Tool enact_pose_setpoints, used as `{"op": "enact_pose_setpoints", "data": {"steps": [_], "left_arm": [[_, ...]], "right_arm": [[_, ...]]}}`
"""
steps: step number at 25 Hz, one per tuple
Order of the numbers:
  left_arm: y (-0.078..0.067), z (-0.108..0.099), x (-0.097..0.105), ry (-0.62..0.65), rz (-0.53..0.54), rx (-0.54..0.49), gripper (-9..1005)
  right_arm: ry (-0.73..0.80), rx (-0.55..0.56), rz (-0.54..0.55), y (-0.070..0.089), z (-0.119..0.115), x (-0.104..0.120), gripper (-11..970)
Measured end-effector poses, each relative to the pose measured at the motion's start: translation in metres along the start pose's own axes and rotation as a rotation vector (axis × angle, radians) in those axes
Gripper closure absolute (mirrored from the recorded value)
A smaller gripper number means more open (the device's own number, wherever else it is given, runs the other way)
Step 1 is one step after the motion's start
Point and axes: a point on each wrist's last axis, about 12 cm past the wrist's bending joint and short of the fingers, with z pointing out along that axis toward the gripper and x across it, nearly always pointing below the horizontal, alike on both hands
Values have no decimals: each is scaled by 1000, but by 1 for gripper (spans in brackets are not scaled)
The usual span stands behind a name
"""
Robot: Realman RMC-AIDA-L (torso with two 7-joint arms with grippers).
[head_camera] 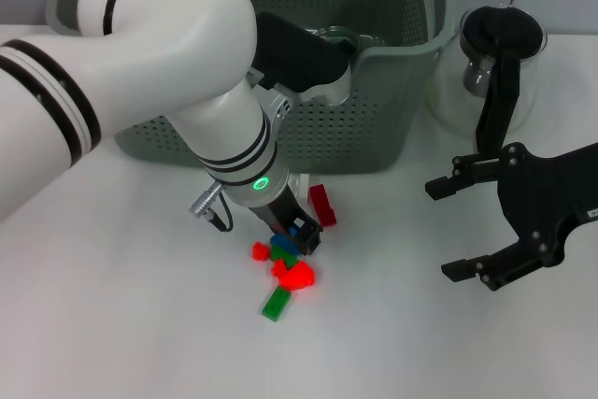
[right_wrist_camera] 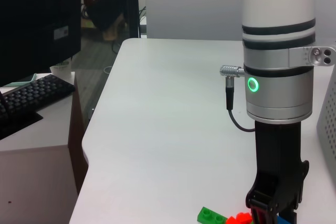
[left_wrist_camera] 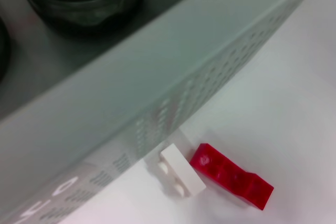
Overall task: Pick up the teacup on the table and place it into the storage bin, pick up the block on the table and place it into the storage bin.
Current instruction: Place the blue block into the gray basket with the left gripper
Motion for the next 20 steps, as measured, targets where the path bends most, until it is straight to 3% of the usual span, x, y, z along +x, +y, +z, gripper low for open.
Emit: {"op": "enact_pose_setpoints", "data": {"steps": [4, 8, 13, 20], "left_arm": [[0, -3, 0, 11, 10, -7, 590], [1, -20, -6, -19, 22, -22, 581], [10, -51, -10, -103, 2, -26, 570], [23, -108, -1, -273, -32, 28, 554]], "right_arm": [[0, 1, 0, 0, 0, 0, 32], [-4, 8, 3, 0, -1, 0, 31], [-13, 23, 14, 0, -4, 3, 31], [-28, 41, 23, 1, -12, 4, 32]]}}
